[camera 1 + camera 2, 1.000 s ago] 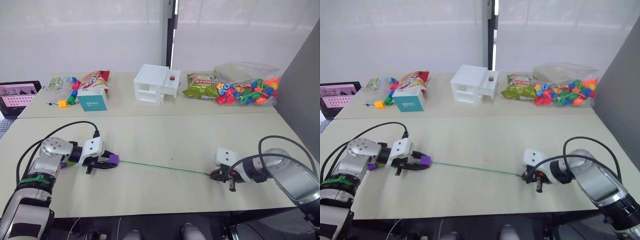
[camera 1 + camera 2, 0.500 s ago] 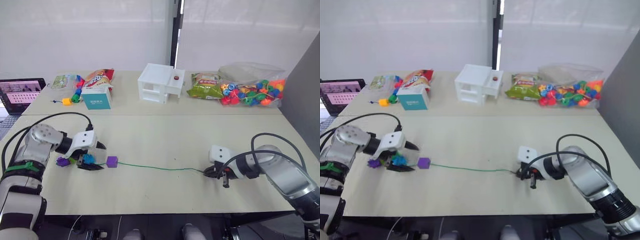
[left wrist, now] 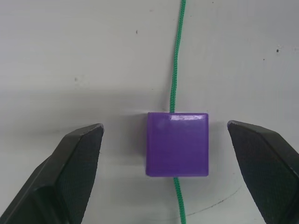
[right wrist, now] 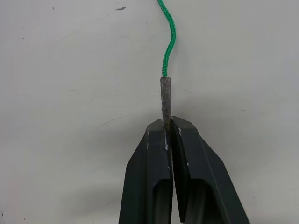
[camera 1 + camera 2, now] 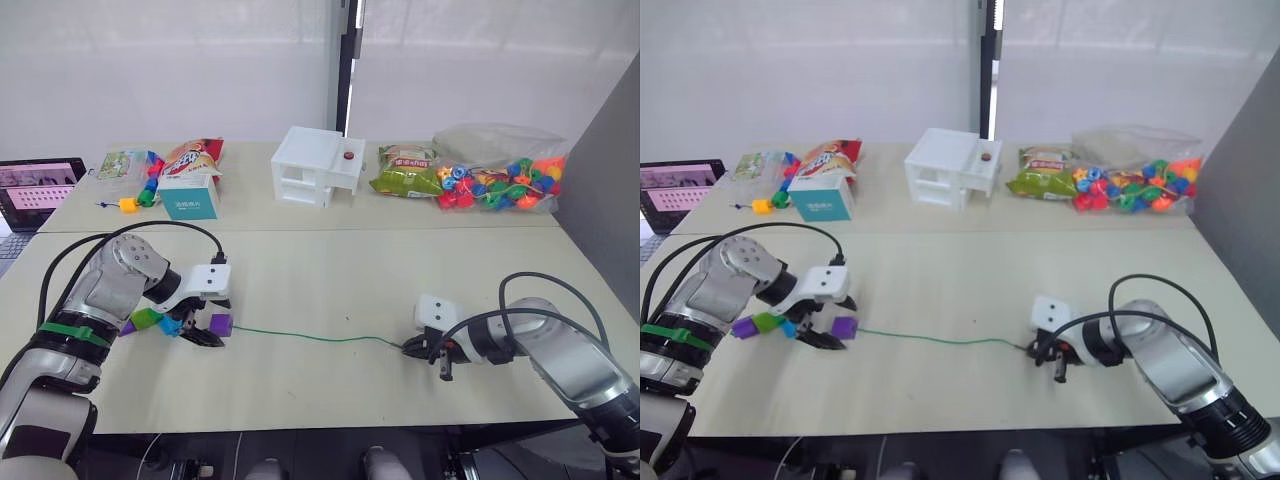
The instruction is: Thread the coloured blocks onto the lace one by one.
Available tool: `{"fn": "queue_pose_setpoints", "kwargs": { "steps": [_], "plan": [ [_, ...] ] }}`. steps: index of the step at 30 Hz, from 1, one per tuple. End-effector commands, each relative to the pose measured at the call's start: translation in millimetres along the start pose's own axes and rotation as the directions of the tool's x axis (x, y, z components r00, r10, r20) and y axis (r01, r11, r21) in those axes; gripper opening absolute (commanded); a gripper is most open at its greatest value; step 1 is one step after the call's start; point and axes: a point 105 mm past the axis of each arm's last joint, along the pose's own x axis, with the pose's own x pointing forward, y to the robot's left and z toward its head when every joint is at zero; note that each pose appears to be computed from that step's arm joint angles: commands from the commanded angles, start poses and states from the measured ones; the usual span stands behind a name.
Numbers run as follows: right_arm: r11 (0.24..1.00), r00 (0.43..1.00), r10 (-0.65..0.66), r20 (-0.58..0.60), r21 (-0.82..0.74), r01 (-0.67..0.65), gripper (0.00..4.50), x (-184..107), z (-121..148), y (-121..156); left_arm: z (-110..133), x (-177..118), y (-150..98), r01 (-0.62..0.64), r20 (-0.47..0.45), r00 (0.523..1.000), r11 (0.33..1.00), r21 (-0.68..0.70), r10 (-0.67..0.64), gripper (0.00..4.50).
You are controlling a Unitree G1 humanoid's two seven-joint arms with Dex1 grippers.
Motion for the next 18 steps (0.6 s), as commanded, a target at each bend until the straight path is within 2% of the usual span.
{"fn": "queue_pose_setpoints", "kwargs": {
  "steps": [1,10,12,18],
  "plan": [
    [1.0,1.0,-0.003,0.005,-0.001,0.003,0.0,-1.2,1.4,1.0,-0.2,-1.0,-3.4,-0.008,-0.036,0.999,1.0,0.009,0.008,4.21],
    [1.0,1.0,0.005,-0.006,-0.005,-0.005,0.0,-3.8,-0.3,0.5,2.2,1.5,-10.4,0.005,-0.054,0.999,0.999,0.043,-0.002,1.33],
    [1.0,1.0,-0.011,-0.019,0.002,0.012,0.0,-9.0,-5.0,-2.8,0.7,-2.3,-13.1,0.013,-0.067,0.998,0.999,0.04,-0.01,1.21],
    [0.997,0.995,-0.068,-0.068,0.029,0.071,0.0,-30.0,-24.4,-16.2,-33.3,-20.4,-13.9,-0.007,-0.224,0.975,1.0,0.013,0.01,1.21]
  ]
}}
